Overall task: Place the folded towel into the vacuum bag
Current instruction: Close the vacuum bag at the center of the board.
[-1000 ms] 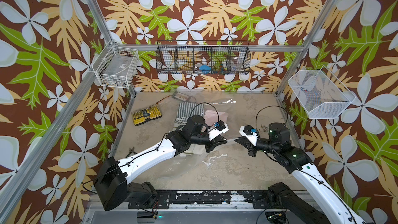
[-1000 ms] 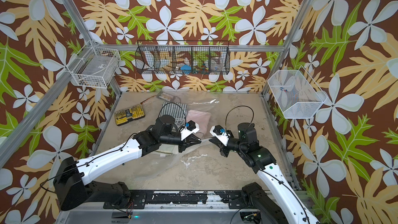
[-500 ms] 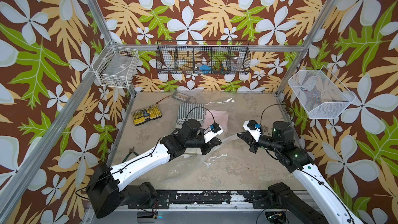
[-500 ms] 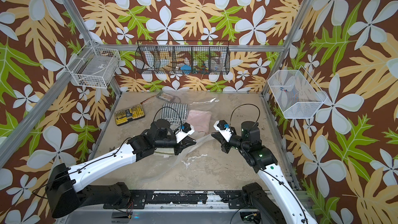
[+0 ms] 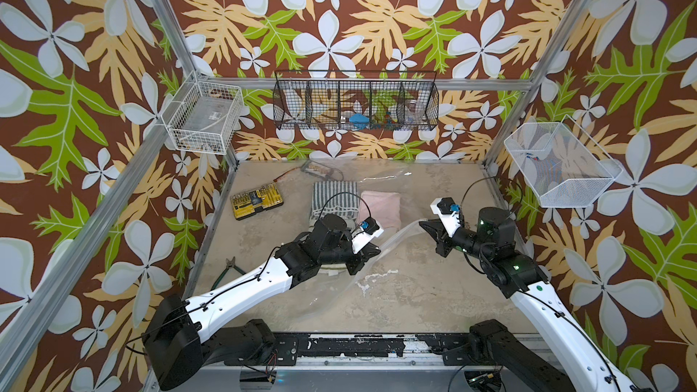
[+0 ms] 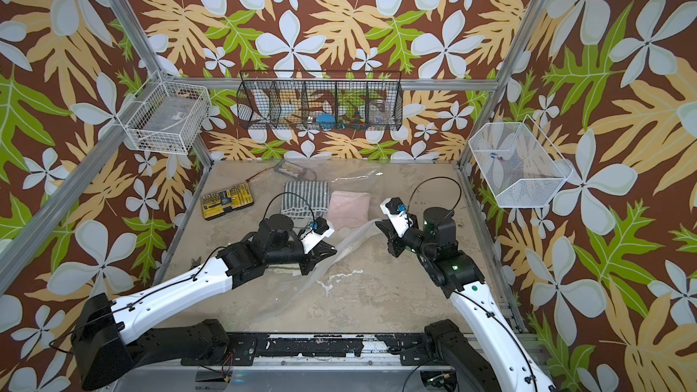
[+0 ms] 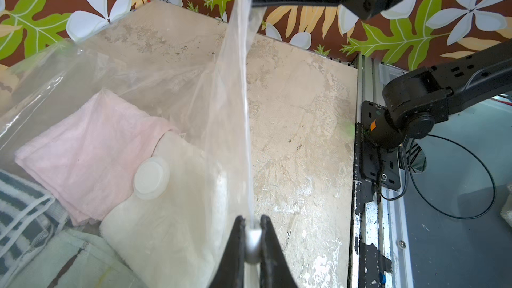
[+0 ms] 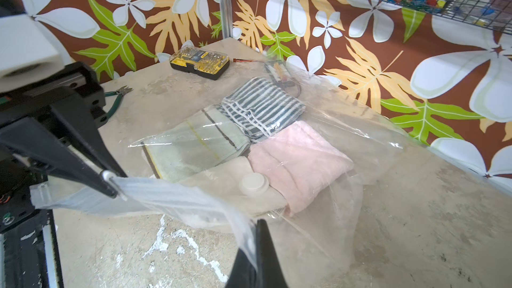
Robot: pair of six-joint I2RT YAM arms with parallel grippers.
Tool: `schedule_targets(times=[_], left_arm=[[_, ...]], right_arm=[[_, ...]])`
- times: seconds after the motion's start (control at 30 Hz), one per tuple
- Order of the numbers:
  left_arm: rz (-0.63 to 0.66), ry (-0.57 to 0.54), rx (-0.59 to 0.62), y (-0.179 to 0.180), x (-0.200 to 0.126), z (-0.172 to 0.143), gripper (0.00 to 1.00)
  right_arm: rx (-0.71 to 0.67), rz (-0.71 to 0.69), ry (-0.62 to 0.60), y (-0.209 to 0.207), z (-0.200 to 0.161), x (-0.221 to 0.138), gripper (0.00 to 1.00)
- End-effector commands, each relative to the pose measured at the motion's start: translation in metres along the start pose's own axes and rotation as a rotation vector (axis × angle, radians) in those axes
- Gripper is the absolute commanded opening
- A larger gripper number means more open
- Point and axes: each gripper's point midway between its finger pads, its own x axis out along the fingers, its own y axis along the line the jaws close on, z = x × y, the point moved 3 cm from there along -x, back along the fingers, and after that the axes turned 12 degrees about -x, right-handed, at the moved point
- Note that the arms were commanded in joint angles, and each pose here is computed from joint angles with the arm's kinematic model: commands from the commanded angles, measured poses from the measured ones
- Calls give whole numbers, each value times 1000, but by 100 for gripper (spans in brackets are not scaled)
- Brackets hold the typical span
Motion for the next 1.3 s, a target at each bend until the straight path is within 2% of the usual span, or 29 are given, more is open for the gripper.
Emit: schedule_targets(times=[0.0, 0.6, 0.87, 1.27], left_arm=[[22, 94, -55, 3, -5, -24, 0], [104, 153, -85, 12, -15, -39, 0], [99, 162, -116, 5, -26, -28, 0], [133, 226, -130, 10, -28, -49, 0]], right_arm=[[-2, -186, -73, -34, 24, -4, 0], [73, -298, -73, -78, 35, 8, 0], [99, -349, -61, -105, 33, 12, 0], [140, -448, -47, -148, 27, 4, 0]])
